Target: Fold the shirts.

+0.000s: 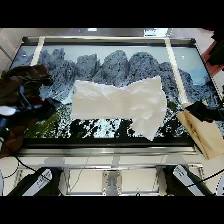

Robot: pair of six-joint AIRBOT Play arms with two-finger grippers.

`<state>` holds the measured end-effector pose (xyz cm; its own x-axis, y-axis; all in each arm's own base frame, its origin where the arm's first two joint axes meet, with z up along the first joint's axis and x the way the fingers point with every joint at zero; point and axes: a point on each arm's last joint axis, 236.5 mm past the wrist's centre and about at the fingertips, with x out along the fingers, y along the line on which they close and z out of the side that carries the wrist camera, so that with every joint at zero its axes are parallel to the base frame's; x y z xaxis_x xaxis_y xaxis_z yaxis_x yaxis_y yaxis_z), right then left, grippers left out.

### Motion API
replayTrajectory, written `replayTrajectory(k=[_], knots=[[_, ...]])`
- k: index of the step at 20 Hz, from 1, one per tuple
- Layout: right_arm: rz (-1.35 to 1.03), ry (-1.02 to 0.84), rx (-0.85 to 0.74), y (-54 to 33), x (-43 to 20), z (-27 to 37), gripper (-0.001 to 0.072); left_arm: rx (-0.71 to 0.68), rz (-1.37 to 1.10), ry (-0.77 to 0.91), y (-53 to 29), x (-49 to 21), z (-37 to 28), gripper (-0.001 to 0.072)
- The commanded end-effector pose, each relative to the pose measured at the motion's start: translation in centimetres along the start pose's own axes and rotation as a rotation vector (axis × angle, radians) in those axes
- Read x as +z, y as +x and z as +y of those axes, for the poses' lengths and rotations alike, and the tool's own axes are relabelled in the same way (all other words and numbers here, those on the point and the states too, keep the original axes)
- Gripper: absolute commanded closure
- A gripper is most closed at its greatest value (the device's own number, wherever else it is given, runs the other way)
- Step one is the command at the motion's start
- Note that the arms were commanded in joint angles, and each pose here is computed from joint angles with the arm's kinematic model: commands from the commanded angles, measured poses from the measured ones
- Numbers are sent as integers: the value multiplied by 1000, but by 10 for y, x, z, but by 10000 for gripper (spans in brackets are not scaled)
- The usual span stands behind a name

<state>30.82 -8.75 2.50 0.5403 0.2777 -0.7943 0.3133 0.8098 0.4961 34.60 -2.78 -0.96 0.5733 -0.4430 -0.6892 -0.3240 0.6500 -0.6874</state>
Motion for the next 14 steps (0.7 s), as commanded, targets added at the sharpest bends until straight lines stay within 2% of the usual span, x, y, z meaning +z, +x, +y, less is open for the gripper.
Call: replayTrajectory(k=[1, 5, 10, 11, 12, 14], knots=[[33, 124, 67, 29, -31, -2, 317, -38, 29, -181, 18, -42, 22, 122], [136, 168, 91, 75, -69, -5, 315, -75, 26, -158, 17, -40, 14, 115], [93, 174, 71, 131, -60, 5, 313, -109, 54, -151, 16, -46, 5, 116], [76, 188, 65, 137, -56, 5, 262, -111, 57, -150, 16, -47, 5, 115], [61, 196, 50, 140, -53, 0, 161, -111, 58, -149, 16, -47, 5, 116], [36, 202, 31, 141, -47, -7, 163, -112, 58, -132, 16, -48, 5, 116]])
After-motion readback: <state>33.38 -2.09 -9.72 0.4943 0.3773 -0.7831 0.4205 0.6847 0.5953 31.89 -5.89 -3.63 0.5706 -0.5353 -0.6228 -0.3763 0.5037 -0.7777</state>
